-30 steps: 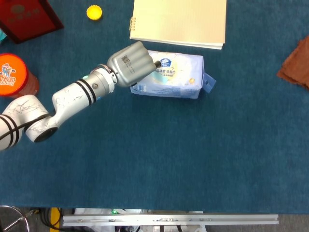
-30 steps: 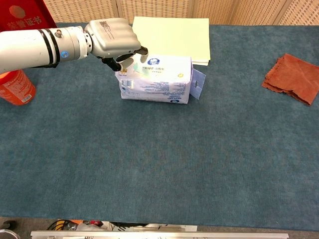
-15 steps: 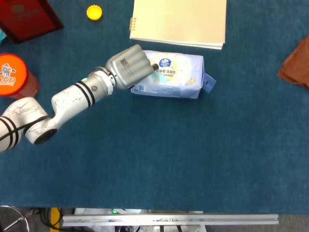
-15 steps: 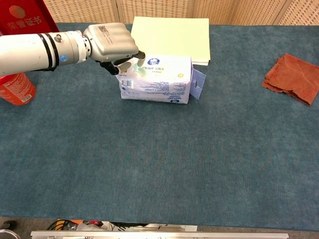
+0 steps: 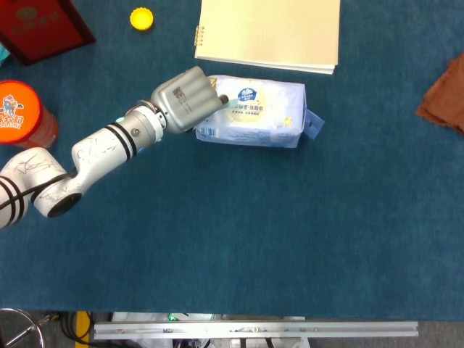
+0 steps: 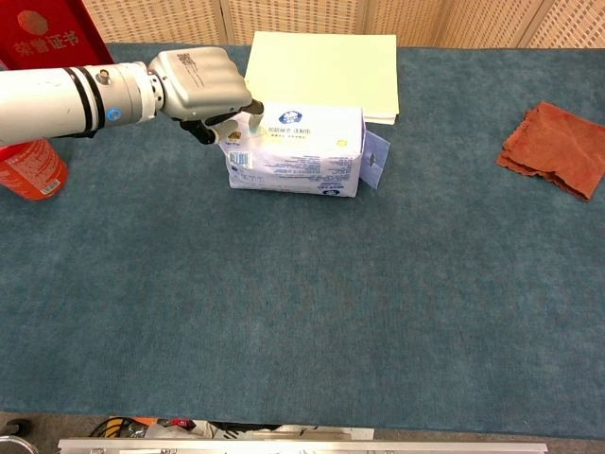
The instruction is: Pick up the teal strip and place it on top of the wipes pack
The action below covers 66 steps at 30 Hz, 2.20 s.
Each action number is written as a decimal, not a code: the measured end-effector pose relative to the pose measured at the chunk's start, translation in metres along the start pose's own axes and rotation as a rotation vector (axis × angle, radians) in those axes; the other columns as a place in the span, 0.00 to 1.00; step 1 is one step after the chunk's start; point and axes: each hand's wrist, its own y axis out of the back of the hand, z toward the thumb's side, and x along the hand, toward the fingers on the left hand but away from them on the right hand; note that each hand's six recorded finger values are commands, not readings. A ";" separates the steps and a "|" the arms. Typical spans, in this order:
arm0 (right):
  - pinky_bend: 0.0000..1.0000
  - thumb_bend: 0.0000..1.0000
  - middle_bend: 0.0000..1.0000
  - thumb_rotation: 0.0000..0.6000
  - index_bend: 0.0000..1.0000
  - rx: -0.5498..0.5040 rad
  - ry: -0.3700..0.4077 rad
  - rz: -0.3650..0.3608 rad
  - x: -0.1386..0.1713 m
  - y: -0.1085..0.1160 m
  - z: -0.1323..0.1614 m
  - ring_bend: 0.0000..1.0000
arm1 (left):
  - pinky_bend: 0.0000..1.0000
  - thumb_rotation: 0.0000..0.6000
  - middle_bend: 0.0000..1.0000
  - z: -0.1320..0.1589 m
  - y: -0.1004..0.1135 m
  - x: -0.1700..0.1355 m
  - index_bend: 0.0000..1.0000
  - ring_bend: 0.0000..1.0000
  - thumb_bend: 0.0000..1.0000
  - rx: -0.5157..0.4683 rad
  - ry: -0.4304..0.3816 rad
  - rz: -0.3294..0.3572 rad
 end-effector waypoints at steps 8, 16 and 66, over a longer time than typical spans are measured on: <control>0.35 0.26 0.40 1.00 0.30 -0.001 -0.001 -0.004 0.002 0.002 0.000 0.45 | 0.78 0.85 0.65 -0.002 0.008 -0.004 0.32 0.66 0.65 -0.022 0.008 0.027; 0.35 0.26 0.40 1.00 0.31 -0.003 -0.001 -0.004 0.003 0.002 0.000 0.45 | 0.78 0.85 0.65 0.001 -0.001 -0.004 0.33 0.66 0.65 -0.006 0.004 0.002; 0.35 0.26 0.40 1.00 0.31 -0.010 -0.021 -0.010 0.006 0.003 -0.008 0.47 | 0.77 0.86 0.65 0.005 0.004 0.001 0.32 0.66 0.65 -0.009 0.032 0.018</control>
